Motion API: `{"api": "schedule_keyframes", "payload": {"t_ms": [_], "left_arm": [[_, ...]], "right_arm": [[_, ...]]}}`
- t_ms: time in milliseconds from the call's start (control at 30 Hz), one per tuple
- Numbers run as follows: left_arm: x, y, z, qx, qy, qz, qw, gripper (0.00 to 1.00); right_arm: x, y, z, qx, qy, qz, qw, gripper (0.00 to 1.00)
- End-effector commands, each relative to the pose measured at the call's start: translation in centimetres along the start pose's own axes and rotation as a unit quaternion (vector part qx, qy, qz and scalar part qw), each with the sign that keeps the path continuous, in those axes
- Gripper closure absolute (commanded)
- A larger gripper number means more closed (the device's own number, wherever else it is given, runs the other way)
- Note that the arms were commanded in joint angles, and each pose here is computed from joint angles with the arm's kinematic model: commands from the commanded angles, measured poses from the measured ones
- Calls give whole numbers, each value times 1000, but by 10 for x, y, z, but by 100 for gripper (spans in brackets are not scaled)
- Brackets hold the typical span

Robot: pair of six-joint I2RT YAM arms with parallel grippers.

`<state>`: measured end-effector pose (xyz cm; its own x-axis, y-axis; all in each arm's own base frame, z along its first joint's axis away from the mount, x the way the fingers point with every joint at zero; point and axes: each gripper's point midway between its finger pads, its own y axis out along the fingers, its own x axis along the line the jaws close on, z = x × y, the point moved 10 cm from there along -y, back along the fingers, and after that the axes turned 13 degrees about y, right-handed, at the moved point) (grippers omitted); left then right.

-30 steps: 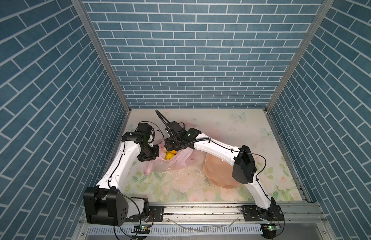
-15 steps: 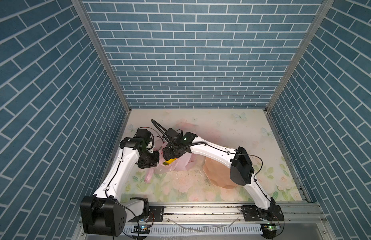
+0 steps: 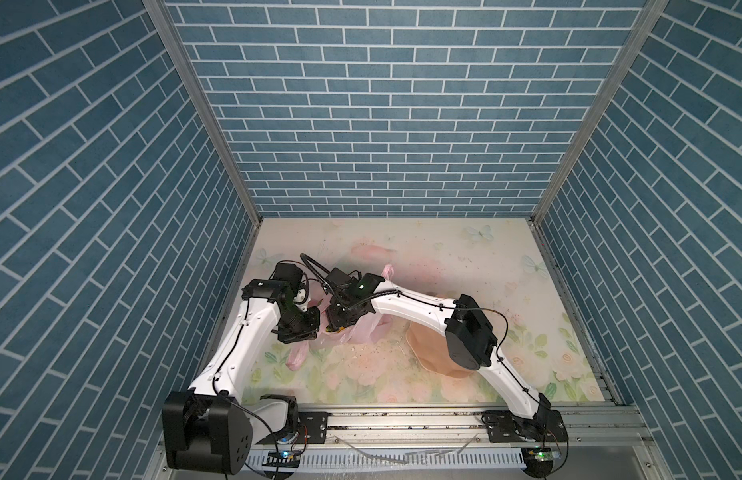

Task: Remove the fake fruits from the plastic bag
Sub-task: 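Close the right gripper on the yellow fruit while the left holds the handle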

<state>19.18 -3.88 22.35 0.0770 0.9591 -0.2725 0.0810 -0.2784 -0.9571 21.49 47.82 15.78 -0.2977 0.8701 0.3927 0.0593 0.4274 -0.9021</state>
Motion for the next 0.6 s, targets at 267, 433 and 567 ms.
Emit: {"api": "schedule_keyframes", "payload": {"t_ms": [267,433,567], "left_arm": [[1,6,-7,-3,-14,9,1000,100],[1,8,-8,-2,-16,11,1000,100],[1,9,-10,-3,-17,15,1000,100]], "right_arm": [[-16,14,-18,-12,46,1,999,37],[-22,18,-29,-27,65,0,997,35],[-25,25,-40,-32,74,-2,997,36]]}}
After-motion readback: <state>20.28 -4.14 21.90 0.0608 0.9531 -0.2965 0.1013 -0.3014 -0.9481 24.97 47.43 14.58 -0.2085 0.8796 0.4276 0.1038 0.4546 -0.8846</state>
